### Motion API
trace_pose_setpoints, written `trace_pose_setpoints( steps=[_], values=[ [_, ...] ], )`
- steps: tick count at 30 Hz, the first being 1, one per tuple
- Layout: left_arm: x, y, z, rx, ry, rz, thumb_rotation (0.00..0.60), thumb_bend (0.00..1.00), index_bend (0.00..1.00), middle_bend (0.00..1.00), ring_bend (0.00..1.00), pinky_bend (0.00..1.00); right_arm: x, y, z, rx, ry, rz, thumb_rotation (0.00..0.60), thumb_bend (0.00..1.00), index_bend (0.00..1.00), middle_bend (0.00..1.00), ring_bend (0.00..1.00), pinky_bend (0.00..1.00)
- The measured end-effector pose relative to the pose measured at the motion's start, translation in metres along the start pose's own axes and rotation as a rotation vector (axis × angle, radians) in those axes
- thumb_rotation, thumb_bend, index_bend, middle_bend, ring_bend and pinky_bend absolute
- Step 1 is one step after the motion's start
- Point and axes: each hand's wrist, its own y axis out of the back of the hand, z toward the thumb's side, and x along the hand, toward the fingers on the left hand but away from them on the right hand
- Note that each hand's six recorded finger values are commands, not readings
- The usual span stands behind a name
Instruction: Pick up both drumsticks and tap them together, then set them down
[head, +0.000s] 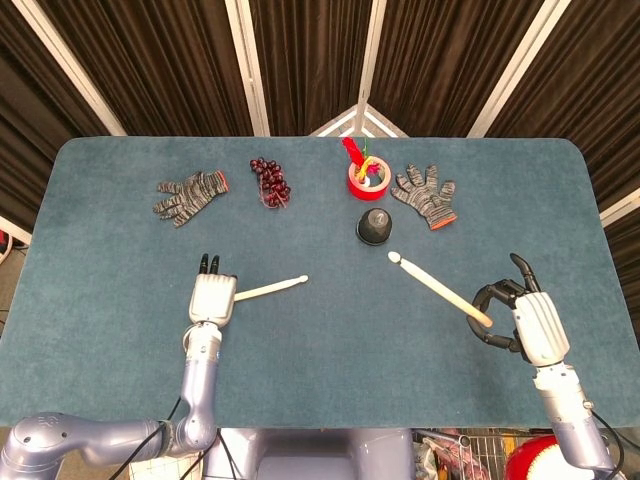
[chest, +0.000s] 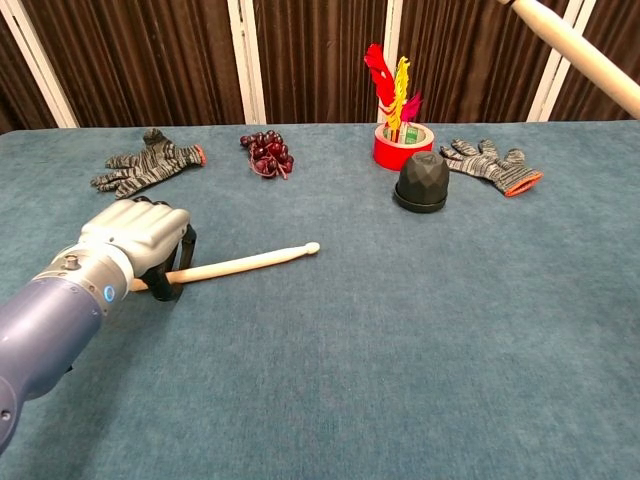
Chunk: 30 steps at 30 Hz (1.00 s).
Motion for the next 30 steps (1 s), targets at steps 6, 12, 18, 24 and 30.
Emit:
trace_pose_setpoints(
  steps=[6, 12, 18, 24, 30],
  values=[
    [0.000, 0.000, -0.001, 0.012, 0.008, 0.005, 0.600, 0.49, 0.54, 0.54, 0.09, 0.00, 0.000, 0.001, 0.000, 0.002, -0.003, -0.003, 0.600, 0.42, 0.79, 0.65, 0.47, 0.02],
    [0.000, -0.003, -0.002, 0.047, 0.023, 0.002, 0.600, 0.49, 0.55, 0.54, 0.09, 0.00, 0.000, 0.001, -0.002, 0.005, -0.008, -0.002, 0.600, 0.42, 0.79, 0.65, 0.47, 0.01],
    [-0.001, -0.001, 0.001, 0.049, 0.037, 0.007, 0.600, 0.49, 0.55, 0.54, 0.09, 0.00, 0.001, 0.000, -0.004, 0.011, -0.015, -0.001, 0.600, 0.42, 0.79, 0.65, 0.47, 0.01],
    [-0.003, 0.004, 0.004, 0.047, 0.034, 0.020, 0.600, 0.49, 0.56, 0.56, 0.10, 0.00, 0.001, 0.000, -0.004, 0.013, -0.013, 0.000, 0.600, 0.42, 0.79, 0.65, 0.47, 0.02],
    [-0.004, 0.006, 0.002, 0.081, 0.050, 0.020, 0.600, 0.49, 0.58, 0.57, 0.11, 0.00, 0.001, 0.001, -0.003, 0.015, -0.011, 0.000, 0.600, 0.42, 0.79, 0.65, 0.47, 0.01]
  ],
)
